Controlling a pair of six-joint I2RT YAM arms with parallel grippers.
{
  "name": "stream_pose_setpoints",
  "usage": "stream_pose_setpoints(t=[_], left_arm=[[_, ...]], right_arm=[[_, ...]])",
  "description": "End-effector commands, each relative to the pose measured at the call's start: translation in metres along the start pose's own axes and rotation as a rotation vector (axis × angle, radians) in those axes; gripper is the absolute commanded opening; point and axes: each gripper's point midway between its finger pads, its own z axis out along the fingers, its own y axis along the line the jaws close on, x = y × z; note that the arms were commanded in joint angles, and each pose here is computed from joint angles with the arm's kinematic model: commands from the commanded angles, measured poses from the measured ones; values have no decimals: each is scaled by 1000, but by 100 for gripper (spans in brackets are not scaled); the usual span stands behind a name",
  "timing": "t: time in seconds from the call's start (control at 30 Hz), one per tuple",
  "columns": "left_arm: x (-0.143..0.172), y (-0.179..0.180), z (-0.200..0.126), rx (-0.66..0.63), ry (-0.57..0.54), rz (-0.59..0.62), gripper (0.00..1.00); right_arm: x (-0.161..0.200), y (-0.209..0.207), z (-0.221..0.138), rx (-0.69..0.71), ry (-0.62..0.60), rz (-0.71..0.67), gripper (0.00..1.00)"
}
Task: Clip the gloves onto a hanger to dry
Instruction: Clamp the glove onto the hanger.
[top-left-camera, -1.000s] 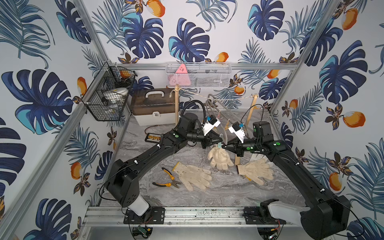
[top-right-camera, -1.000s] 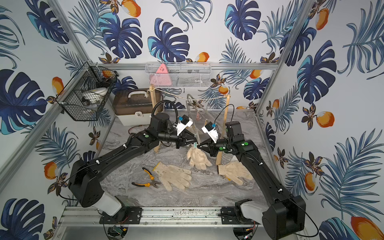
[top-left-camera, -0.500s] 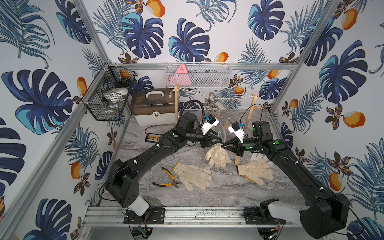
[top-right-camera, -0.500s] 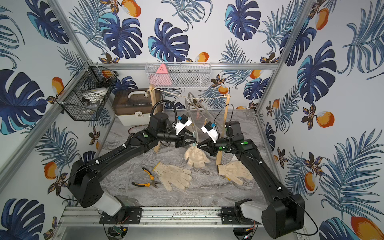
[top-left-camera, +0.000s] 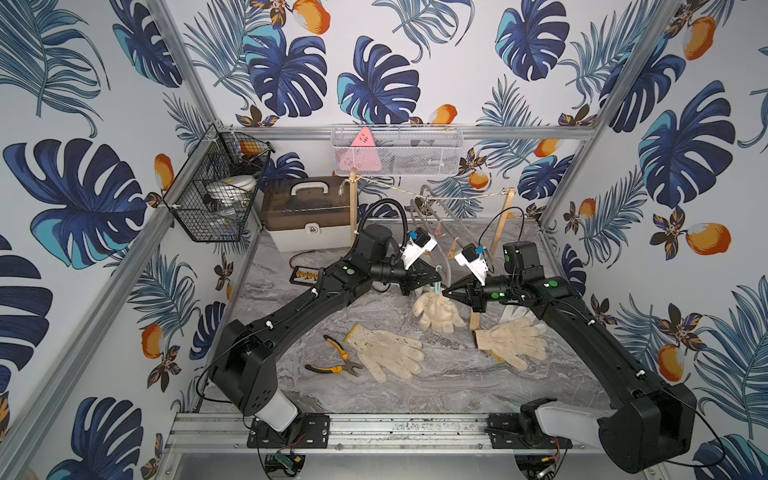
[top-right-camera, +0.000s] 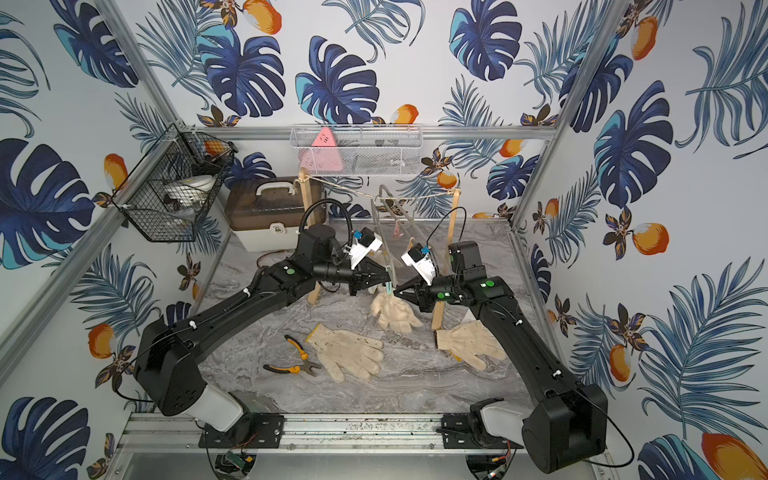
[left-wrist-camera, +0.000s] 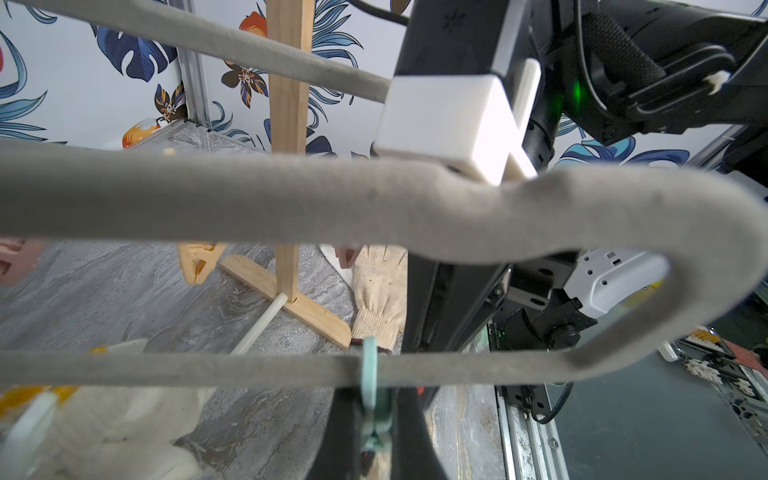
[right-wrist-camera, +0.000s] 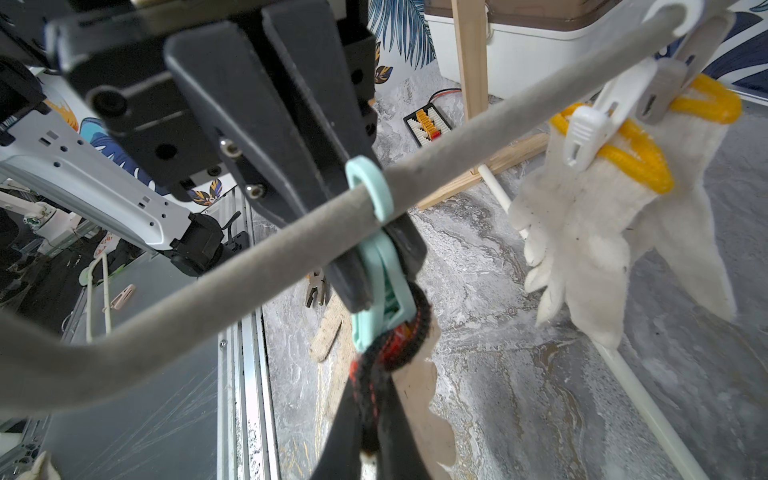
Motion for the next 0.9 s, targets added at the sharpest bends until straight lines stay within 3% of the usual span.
stream_pose_setpoints(t=[0.0, 0.5, 0.67, 0.87], left_arm=[[-3, -2, -3, 5, -6, 23, 2], [3, 3, -4, -27, 20, 64, 9], [4, 7, -7, -48, 24, 74, 18], [-2, 5, -11, -54, 1, 69, 40]], right_arm=[[-6, 6, -1, -27, -15, -14, 4], [-19, 21, -2, -135, -55, -13, 1], [-18, 21, -1, -141, -48, -6, 1], [-12, 16, 1, -121, -19, 0, 2]])
